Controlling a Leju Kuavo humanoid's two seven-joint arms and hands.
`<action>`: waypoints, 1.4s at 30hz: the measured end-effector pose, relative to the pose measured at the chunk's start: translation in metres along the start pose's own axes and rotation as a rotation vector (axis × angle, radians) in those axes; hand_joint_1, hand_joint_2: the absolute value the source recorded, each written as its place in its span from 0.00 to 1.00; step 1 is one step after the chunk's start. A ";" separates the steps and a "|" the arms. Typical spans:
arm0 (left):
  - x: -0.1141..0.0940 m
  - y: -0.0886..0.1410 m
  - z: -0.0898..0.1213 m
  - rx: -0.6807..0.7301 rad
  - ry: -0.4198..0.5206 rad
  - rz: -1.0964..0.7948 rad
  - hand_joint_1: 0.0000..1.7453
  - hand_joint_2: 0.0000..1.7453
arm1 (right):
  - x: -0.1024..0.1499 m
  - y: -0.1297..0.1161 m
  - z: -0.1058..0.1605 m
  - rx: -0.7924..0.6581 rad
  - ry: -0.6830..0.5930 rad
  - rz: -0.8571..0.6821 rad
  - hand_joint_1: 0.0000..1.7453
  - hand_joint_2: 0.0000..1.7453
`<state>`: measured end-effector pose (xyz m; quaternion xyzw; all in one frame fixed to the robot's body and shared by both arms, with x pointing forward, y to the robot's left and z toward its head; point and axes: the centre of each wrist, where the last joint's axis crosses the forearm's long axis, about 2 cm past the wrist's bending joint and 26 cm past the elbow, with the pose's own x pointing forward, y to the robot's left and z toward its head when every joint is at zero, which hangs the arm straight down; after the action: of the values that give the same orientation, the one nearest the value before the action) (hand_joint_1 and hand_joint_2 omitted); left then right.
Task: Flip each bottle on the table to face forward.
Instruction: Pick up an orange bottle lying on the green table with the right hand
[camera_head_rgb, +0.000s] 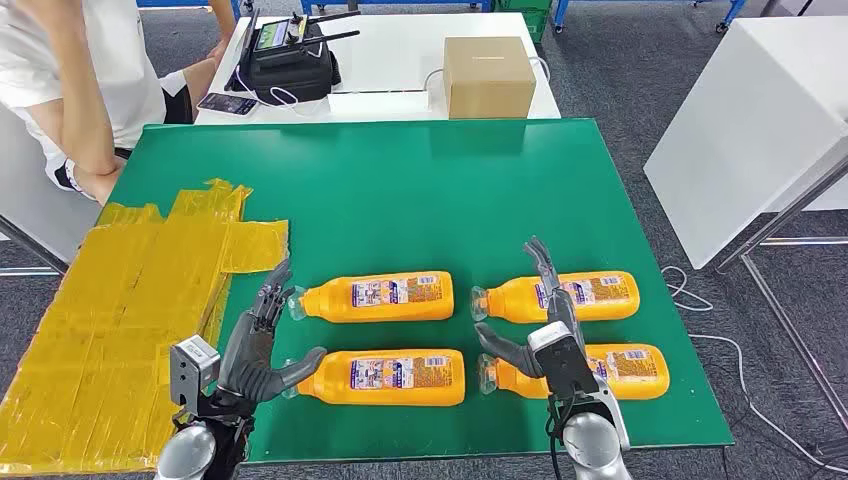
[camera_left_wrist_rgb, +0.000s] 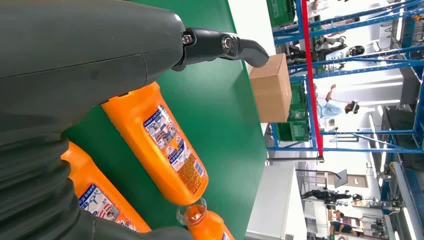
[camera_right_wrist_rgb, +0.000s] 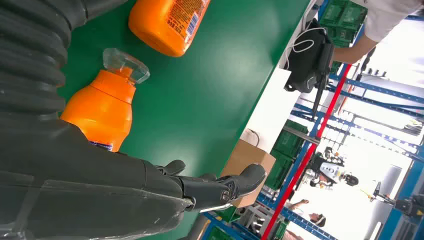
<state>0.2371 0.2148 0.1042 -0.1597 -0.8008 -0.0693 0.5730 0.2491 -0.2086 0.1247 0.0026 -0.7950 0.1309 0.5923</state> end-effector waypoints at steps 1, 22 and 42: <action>0.000 0.000 0.000 0.000 0.000 0.000 0.00 1.00 | 0.000 0.000 0.000 0.000 0.000 0.000 0.00 1.00; 0.000 0.000 0.000 0.000 0.000 0.000 1.00 1.00 | 0.000 0.000 0.000 0.000 0.000 0.000 0.38 1.00; -0.008 -0.031 -0.013 0.136 -0.130 -0.255 1.00 1.00 | 0.003 0.034 0.002 -0.152 -0.209 -0.084 1.00 1.00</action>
<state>0.2405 0.1802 0.1027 -0.0215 -0.8529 -0.0767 0.5160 0.2408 -0.1758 0.1195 0.0048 -0.8591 0.0445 0.5099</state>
